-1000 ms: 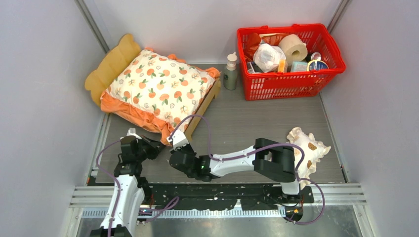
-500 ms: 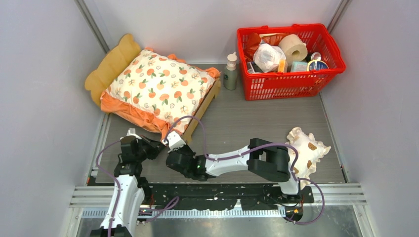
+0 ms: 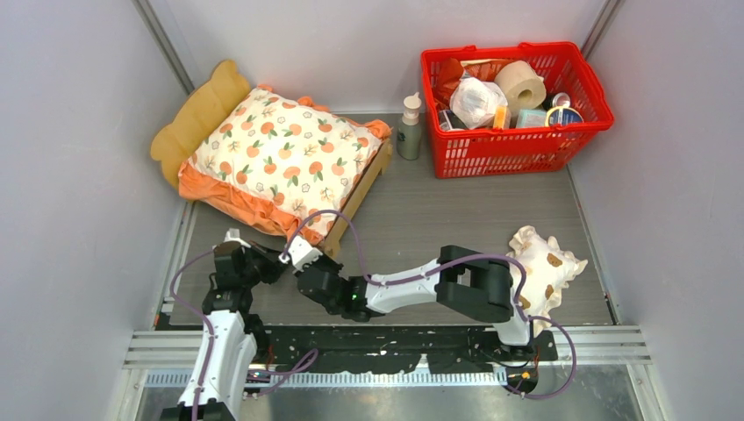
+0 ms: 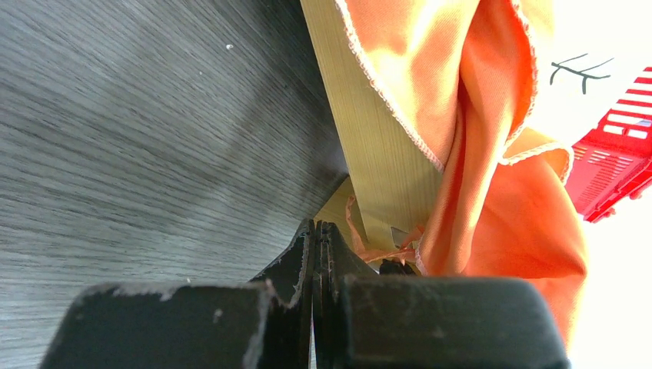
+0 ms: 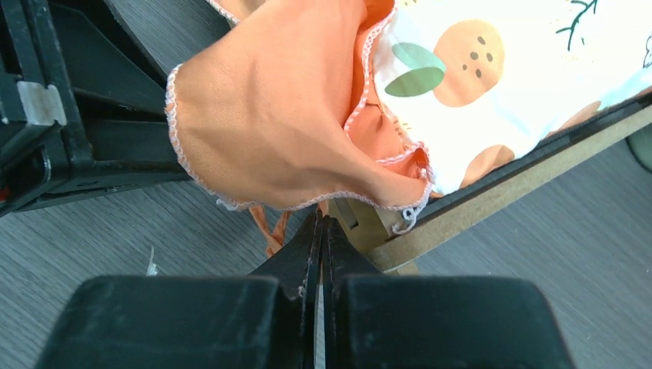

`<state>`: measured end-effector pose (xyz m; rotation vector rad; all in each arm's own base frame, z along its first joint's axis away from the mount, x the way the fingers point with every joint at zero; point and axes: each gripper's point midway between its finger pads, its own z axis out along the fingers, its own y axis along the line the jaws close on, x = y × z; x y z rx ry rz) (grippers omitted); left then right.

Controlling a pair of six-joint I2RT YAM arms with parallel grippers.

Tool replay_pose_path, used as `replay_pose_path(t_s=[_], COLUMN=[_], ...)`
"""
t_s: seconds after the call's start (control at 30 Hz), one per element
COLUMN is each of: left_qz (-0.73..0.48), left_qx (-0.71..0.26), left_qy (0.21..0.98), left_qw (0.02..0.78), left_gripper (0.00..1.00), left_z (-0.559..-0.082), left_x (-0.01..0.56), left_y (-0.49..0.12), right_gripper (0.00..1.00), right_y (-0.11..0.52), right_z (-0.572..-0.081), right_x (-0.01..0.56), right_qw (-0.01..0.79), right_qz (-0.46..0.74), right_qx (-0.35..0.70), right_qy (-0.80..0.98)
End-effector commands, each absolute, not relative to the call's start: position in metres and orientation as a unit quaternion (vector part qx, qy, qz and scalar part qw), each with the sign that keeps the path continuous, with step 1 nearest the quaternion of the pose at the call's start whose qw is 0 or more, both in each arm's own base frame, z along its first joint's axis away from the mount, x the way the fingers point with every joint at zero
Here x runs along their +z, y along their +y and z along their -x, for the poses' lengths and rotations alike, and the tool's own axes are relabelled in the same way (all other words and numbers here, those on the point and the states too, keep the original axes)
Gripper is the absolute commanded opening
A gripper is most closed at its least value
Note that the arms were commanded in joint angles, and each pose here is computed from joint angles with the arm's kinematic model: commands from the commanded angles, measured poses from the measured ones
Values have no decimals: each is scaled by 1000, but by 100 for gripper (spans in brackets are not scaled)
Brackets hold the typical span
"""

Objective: Set up the pet bed
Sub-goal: Tie the ropes to the bed frame.

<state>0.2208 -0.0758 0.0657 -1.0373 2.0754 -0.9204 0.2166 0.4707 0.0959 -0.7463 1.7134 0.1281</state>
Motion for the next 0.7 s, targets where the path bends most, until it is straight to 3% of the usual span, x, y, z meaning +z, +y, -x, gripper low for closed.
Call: replay_pose_path(t_s=[0.0, 0.67], left_qz=[399, 406], left_qx=[-349, -345], left_qy=[780, 780], left_qw=[332, 328], left_gripper=[0, 0], left_z=[-227, -228], left_x=[72, 69], left_y=[-71, -70], right_gripper=[5, 5], right_y=[477, 489], right_z=[-227, -226], right_x=[105, 111], right_qw=[615, 666], right_qz=[340, 471], right_qx=[59, 62], right_qy=[709, 575])
